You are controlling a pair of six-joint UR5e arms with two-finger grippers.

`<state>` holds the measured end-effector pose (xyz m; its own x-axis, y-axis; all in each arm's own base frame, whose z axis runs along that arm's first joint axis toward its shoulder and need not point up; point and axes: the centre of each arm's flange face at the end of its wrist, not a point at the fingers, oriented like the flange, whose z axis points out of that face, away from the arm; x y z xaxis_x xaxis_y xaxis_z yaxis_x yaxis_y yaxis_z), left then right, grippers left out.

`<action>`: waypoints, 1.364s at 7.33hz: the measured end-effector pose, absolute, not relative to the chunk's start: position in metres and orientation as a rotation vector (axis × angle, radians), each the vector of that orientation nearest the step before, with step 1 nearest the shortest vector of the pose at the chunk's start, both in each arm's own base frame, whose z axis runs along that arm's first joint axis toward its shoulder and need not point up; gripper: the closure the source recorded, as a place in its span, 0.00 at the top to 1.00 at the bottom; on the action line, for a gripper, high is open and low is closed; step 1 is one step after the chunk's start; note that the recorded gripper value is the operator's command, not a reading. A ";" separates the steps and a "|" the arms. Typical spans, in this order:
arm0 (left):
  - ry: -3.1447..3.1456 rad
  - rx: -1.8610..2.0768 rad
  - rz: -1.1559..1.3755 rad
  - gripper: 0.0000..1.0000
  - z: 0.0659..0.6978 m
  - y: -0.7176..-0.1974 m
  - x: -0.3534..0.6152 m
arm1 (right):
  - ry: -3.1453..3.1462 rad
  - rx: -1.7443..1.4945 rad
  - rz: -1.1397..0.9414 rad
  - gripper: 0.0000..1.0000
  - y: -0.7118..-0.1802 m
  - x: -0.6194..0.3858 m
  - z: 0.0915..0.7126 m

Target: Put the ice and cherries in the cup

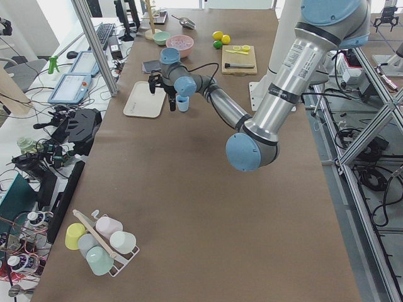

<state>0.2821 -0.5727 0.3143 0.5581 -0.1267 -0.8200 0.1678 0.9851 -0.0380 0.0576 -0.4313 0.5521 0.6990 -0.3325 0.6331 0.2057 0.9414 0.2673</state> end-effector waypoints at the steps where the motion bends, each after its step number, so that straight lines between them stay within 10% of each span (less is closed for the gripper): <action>1: 0.941 0.059 -0.125 0.98 0.368 -0.588 0.214 | -0.738 0.186 -0.303 1.00 -0.432 0.058 0.550; 5: 0.885 0.089 -0.065 0.98 0.580 -0.548 -0.015 | -0.741 0.193 -0.305 1.00 -0.436 0.057 0.542; 10: 0.834 0.099 -0.080 0.98 0.627 -0.501 -0.061 | -0.741 0.197 -0.307 1.00 -0.439 0.057 0.540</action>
